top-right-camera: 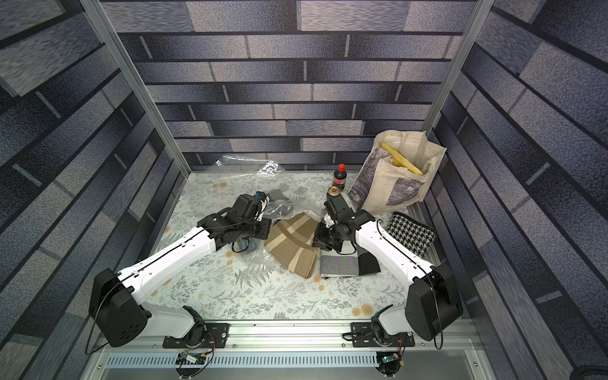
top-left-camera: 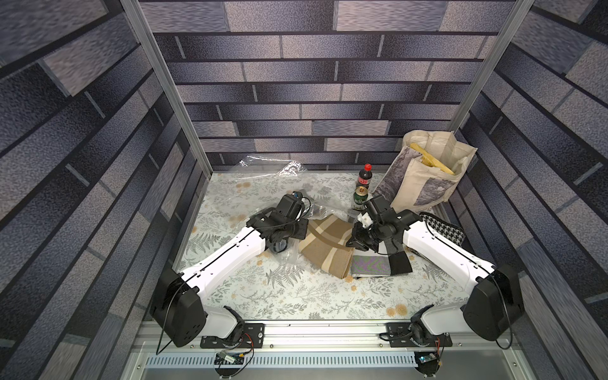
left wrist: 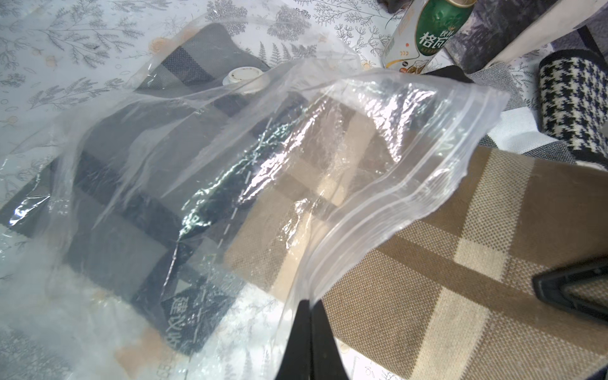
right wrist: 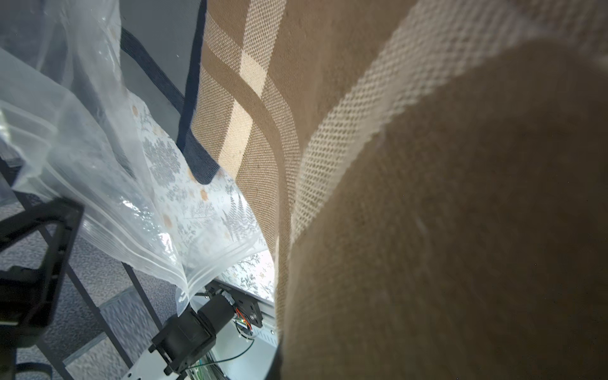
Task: Take the scarf out of the vacuum bag
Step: Place the scarf at the center of the board.
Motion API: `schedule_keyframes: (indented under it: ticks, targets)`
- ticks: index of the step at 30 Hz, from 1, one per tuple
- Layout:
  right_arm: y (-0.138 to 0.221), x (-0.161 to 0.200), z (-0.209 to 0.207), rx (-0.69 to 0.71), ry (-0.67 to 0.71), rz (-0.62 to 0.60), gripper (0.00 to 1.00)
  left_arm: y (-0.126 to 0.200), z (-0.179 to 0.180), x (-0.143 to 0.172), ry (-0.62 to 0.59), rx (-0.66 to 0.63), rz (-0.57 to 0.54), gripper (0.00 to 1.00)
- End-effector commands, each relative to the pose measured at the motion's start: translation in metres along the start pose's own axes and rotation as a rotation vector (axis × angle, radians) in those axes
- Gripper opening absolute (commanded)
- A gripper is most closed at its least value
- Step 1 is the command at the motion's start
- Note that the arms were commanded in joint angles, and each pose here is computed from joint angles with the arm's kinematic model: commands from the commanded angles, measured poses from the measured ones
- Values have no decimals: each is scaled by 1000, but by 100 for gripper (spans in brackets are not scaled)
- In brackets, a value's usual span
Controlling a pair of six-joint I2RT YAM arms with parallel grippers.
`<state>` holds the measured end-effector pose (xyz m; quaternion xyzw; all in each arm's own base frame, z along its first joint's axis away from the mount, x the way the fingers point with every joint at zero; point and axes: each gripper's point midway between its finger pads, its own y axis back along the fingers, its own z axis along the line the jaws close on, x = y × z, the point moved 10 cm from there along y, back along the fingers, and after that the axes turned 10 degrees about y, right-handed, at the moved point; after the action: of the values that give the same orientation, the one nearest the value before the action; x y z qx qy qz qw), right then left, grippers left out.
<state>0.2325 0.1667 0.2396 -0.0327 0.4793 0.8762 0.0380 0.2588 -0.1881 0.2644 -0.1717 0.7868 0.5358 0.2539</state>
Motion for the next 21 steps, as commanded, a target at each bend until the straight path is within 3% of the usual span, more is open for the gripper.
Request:
schedule_keyframes:
  ticks: [1,12,21]
  targets:
    - [21,5,-10,51,48,71,0,-1,0,-2,2,2,-3,0]
    - [65,2,-48,322,61,59,0,-3,2,0,2,-8,3,0]
    - [93,-22,-55,456,60,-11,0,-5,2,0,1,-5,6,0]
